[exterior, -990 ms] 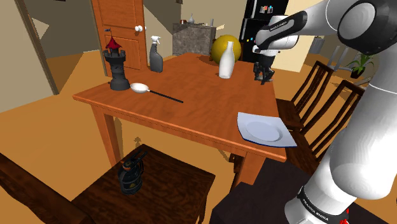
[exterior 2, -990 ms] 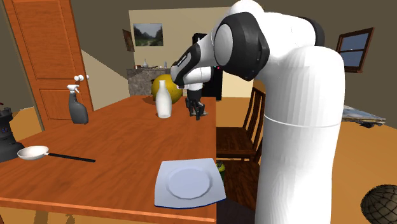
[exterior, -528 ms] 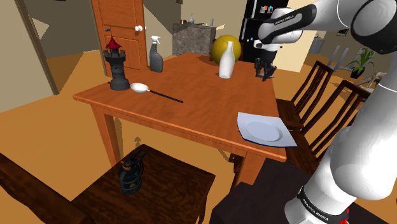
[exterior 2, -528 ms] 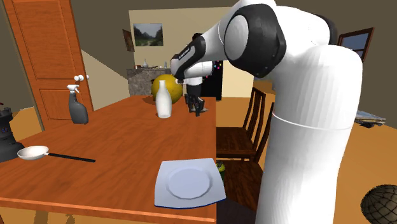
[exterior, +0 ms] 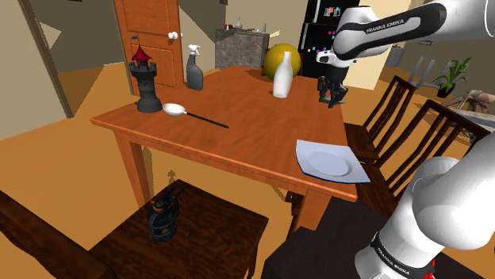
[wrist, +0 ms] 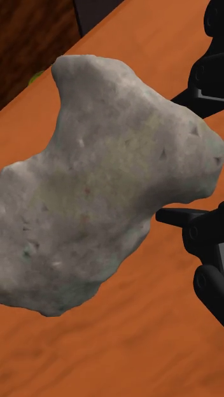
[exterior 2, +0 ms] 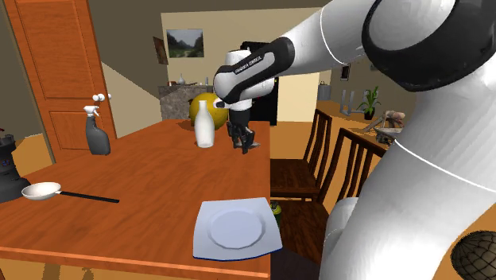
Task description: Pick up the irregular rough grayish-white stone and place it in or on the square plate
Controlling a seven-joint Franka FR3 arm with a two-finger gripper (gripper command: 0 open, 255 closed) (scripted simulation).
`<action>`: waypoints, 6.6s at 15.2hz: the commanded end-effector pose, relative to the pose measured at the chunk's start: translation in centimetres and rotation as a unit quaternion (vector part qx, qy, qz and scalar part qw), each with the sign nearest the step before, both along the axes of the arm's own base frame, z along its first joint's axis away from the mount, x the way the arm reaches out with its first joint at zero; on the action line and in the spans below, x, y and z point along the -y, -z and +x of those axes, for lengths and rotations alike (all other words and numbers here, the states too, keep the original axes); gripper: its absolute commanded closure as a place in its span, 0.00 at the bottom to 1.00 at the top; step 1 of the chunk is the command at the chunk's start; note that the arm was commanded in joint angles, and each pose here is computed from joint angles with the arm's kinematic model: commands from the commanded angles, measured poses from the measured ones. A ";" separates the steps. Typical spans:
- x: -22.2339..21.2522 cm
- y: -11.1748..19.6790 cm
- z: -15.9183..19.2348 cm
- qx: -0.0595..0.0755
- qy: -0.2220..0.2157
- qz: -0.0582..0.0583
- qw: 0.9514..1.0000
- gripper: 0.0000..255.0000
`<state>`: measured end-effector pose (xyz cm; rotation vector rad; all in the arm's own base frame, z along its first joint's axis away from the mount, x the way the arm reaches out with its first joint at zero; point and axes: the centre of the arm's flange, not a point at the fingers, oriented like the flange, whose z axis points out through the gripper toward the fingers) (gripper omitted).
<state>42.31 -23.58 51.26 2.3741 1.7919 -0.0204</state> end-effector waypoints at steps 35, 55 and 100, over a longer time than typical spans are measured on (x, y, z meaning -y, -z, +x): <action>-25.0 4.4 -5.0 -0.022 0.490 -0.116 0.864 0.00; -22.1 8.6 -4.9 -0.025 0.555 -0.131 0.821 1.00; -14.7 6.8 -21.0 -0.128 0.121 0.047 0.983 0.00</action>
